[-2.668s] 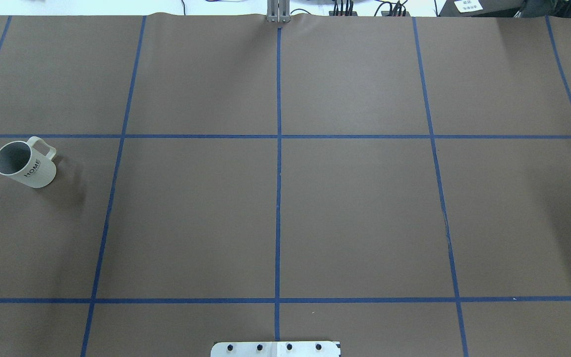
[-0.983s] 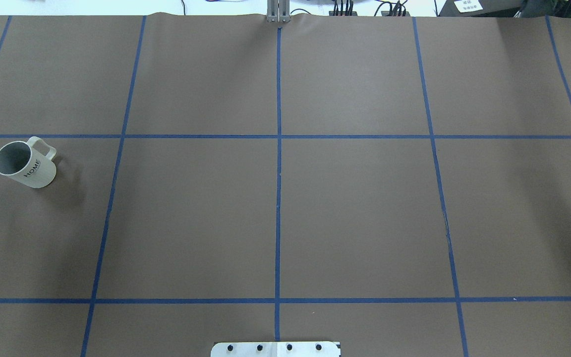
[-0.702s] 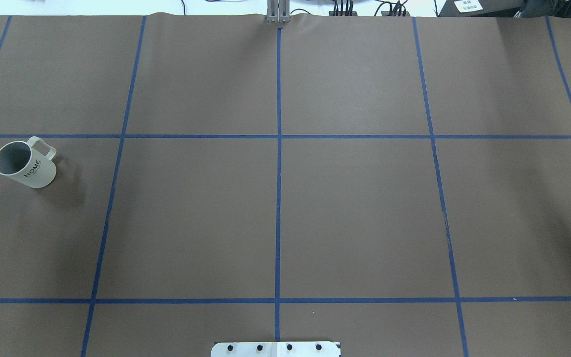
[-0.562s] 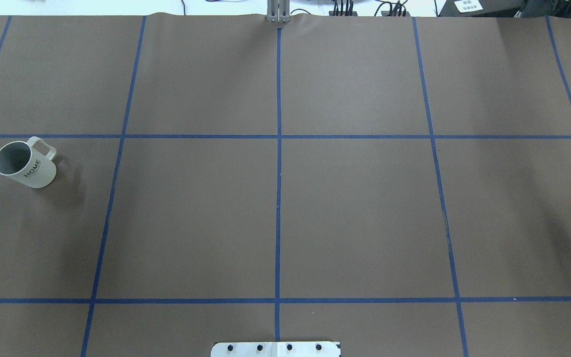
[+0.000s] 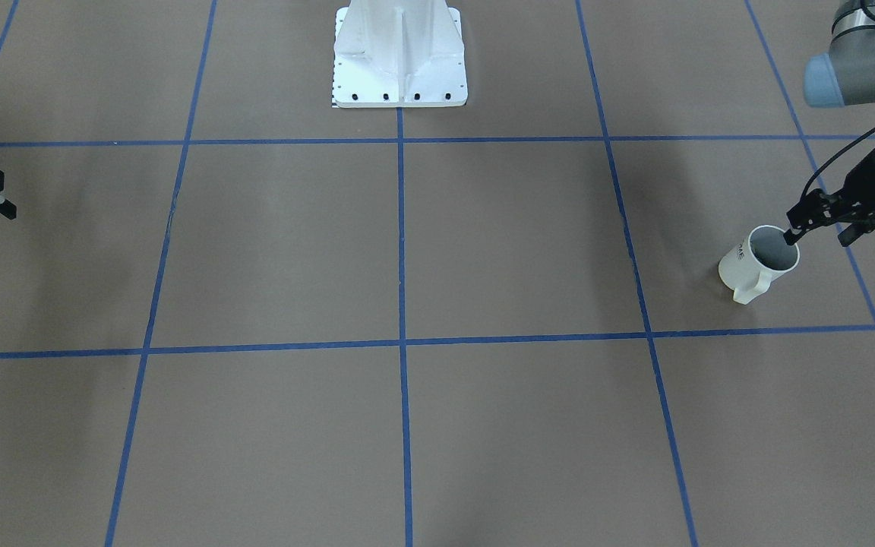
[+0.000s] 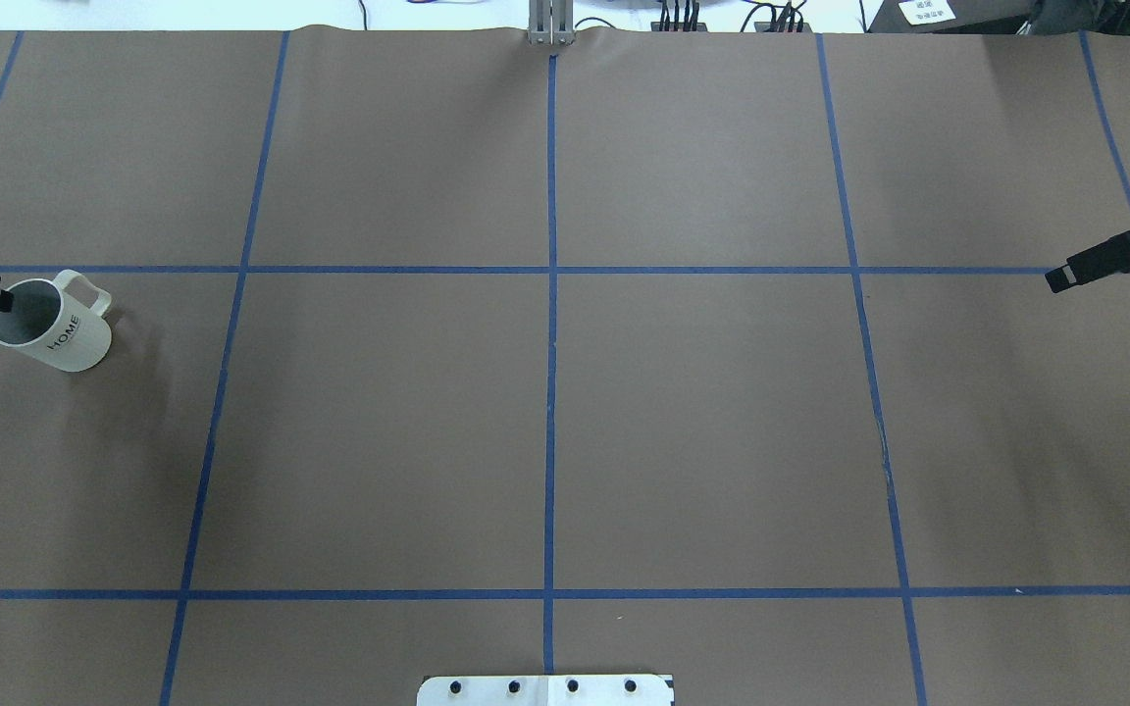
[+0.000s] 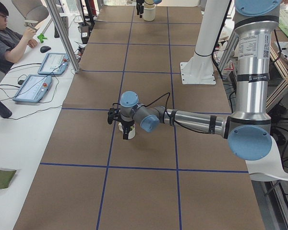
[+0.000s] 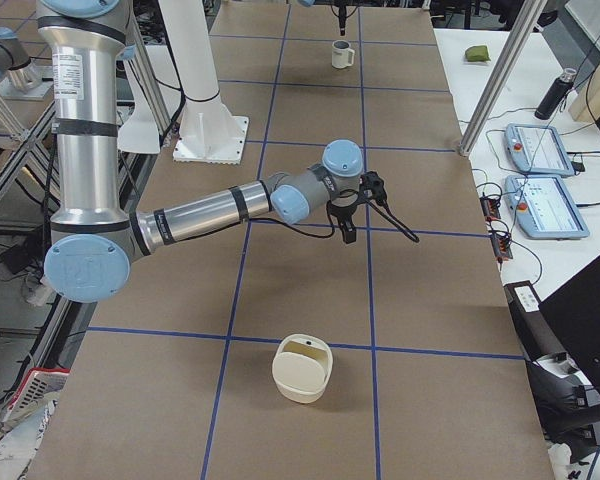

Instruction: Left arm hands cup to right arm to dump lemon

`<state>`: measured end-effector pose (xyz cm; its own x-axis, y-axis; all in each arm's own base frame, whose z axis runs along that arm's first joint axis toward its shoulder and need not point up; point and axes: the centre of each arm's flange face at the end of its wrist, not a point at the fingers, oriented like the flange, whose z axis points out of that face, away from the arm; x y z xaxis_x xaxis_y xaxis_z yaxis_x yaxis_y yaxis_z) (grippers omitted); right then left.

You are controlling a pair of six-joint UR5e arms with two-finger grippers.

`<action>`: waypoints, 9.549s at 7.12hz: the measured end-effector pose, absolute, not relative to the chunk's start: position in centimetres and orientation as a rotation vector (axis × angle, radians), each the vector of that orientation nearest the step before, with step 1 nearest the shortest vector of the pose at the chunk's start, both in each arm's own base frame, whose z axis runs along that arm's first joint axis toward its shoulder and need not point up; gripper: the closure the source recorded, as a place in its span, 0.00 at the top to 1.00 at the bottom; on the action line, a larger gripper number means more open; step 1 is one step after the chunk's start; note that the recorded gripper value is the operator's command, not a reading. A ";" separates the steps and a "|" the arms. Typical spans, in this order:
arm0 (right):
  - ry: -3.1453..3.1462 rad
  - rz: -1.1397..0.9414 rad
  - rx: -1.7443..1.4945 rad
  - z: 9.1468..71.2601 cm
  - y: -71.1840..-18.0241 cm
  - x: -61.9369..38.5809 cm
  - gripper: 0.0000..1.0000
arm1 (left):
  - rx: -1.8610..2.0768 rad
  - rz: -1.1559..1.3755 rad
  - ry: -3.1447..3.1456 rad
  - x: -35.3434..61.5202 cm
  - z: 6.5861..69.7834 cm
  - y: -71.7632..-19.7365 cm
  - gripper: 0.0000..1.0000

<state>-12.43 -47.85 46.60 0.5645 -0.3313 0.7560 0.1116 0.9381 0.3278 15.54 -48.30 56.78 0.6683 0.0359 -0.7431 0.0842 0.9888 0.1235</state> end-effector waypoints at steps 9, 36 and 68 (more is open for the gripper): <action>-0.967 -0.308 0.340 44.3 -49.0 -13.4 0.97 | 0.151 0.065 0.853 18.3 55.5 -48.9 0.00; -0.639 -0.329 1.373 17.3 -37.5 -48.6 0.97 | -0.869 -1.087 1.123 41.4 7.7 -49.3 0.00; -0.905 -0.103 0.997 36.8 -42.0 -19.1 0.23 | 0.207 0.113 0.881 16.1 49.9 -53.2 1.00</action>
